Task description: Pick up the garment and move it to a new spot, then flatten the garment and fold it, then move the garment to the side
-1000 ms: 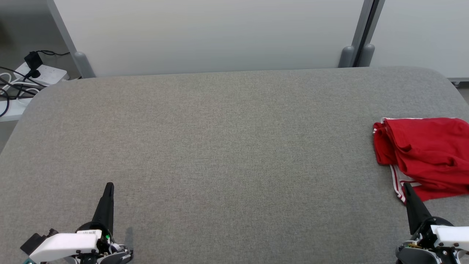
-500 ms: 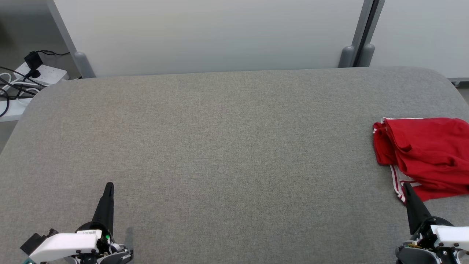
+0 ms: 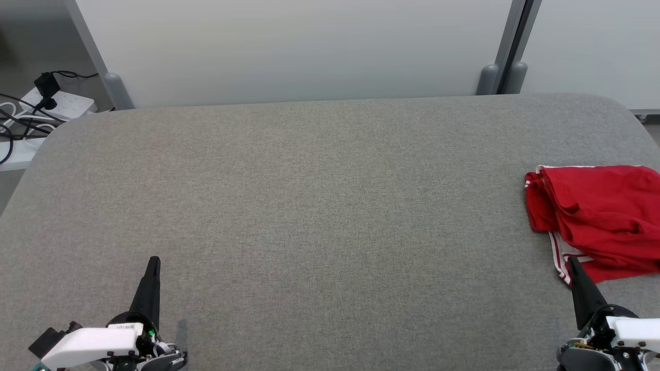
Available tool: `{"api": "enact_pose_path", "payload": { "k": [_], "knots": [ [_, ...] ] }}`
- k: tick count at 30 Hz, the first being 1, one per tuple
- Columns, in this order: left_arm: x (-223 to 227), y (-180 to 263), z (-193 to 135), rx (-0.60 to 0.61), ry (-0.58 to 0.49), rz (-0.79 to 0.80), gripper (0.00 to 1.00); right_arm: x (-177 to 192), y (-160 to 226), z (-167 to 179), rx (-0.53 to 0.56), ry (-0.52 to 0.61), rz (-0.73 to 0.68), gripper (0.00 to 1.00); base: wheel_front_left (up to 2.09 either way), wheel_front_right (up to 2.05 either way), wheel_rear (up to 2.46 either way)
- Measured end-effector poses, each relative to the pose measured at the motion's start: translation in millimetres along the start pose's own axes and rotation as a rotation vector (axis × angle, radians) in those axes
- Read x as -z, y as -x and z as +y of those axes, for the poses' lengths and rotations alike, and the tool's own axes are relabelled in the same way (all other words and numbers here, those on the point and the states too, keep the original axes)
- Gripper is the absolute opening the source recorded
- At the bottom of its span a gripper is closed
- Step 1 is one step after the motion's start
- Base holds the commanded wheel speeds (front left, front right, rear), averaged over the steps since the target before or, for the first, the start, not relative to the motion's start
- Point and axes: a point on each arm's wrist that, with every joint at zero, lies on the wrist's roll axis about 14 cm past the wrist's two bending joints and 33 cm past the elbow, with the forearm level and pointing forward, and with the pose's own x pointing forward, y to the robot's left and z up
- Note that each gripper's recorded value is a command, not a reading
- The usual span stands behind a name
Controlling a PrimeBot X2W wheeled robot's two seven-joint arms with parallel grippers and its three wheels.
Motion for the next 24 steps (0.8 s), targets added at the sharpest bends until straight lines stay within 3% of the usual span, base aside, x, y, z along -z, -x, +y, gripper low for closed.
{"api": "enact_pose_path", "payload": {
  "k": [24],
  "knots": [
    [0.0,0.0,0.0,0.000,0.000,0.000,0.00,0.3,0.0,-0.4,0.003,-0.001,0.002,0.00,0.00,0.00,0.00]
  ]
}}
